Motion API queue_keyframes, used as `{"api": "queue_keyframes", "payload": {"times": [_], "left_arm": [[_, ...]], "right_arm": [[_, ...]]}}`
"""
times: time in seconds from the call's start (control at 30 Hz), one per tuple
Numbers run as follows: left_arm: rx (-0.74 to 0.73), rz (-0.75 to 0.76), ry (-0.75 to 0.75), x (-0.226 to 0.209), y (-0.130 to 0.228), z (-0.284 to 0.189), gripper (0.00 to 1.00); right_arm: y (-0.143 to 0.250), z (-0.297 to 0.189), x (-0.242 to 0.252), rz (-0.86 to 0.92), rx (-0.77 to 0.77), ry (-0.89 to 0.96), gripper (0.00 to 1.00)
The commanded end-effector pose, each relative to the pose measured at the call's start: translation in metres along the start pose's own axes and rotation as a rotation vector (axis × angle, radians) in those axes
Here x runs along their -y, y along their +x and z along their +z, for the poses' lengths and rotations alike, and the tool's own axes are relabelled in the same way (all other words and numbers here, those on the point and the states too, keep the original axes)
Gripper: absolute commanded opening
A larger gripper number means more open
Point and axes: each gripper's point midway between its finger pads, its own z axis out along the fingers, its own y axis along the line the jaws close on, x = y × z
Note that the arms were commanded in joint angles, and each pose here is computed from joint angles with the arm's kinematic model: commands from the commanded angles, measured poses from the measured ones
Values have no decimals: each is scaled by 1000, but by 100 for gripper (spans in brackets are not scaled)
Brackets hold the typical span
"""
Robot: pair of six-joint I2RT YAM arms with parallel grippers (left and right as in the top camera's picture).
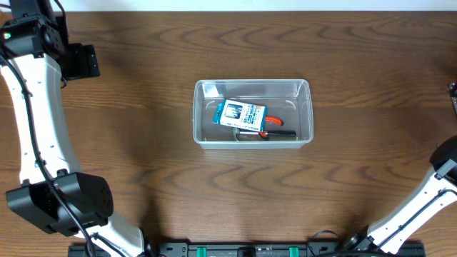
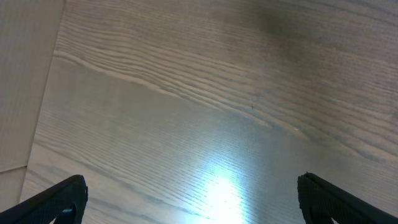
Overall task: Pack container
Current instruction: 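Lower the right gripper over the chrome wrench and grasp it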
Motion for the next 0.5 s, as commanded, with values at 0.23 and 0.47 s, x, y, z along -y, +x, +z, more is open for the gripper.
{"api": "queue_keyframes", "payload": {"times": [0.23,0.47], "left_arm": [[7,1,-10,-3,-1,-3,98],[7,1,-10,-3,-1,-3,98]], "right_arm": [[-20,30,21,-115,47,54,99],[-12,56,28,-84,13,31,99]]}}
